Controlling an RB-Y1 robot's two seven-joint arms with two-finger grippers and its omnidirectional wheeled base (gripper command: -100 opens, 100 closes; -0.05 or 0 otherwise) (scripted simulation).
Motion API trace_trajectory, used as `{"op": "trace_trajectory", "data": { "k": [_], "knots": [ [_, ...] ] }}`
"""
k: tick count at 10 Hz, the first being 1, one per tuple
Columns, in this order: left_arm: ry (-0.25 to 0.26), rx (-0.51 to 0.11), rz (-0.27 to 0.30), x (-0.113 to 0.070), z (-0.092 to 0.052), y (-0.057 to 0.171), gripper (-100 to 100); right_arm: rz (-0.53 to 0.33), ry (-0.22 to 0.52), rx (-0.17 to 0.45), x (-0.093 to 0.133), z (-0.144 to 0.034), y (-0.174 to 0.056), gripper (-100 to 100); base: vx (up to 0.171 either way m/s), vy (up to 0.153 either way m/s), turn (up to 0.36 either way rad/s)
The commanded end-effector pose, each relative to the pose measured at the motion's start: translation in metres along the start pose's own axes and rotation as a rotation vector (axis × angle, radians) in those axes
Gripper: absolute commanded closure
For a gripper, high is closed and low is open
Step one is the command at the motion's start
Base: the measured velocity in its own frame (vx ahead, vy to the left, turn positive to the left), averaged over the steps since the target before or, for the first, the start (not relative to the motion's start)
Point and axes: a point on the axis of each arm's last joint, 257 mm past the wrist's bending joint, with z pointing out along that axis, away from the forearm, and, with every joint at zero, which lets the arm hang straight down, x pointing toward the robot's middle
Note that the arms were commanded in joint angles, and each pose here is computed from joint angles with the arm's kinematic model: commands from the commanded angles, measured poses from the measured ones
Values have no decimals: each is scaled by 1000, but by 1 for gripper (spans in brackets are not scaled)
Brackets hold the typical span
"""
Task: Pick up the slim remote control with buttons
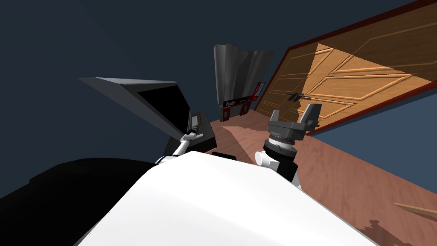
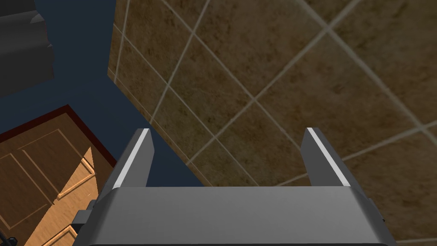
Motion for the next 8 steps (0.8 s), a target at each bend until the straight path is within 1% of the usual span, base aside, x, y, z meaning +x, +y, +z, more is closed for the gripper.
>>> {"op": "trace_trajectory", "data": {
  "k": [1,8],
  "knots": [
    [-1,-4,-2,-1,0,1,-100,0,0,0,0,0,0,0,0,0,0],
    [-1,-4,-2,-1,0,1,-100,0,0,0,0,0,0,0,0,4,1]
  ]
}}
